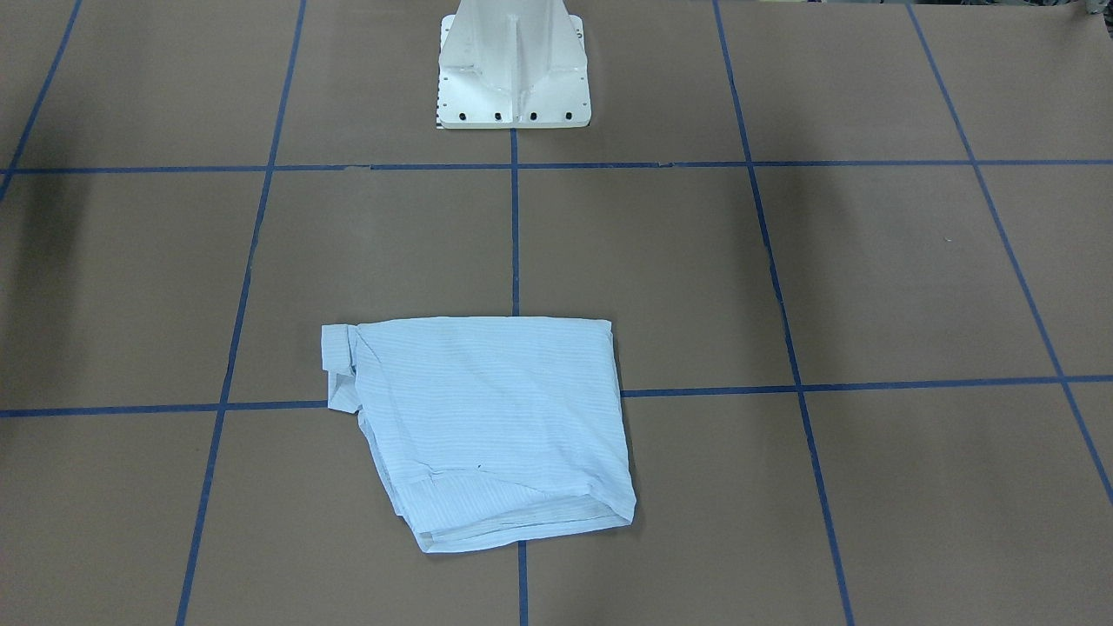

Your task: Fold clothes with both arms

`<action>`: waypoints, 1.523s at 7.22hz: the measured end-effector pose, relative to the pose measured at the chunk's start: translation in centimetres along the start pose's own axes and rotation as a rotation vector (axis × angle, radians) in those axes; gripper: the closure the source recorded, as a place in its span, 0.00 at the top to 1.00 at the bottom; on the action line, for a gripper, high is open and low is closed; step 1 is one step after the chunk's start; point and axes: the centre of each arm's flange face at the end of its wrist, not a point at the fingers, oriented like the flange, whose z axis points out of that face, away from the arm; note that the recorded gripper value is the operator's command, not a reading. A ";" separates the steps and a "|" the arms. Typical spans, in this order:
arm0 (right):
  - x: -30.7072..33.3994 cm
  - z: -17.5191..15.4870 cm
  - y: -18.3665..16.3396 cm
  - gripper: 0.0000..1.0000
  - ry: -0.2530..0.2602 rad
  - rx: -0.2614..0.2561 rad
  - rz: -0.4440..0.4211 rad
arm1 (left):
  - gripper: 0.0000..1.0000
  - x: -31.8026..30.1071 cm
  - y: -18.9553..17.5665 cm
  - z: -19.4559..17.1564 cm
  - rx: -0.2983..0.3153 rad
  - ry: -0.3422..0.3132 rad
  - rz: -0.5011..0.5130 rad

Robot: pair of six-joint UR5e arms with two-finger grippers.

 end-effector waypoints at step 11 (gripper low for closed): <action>-1.2 -1.2 -1.5 1.00 0.000 0.026 0.001 | 1.00 1.3 -1.9 -1.1 0.062 -0.004 0.069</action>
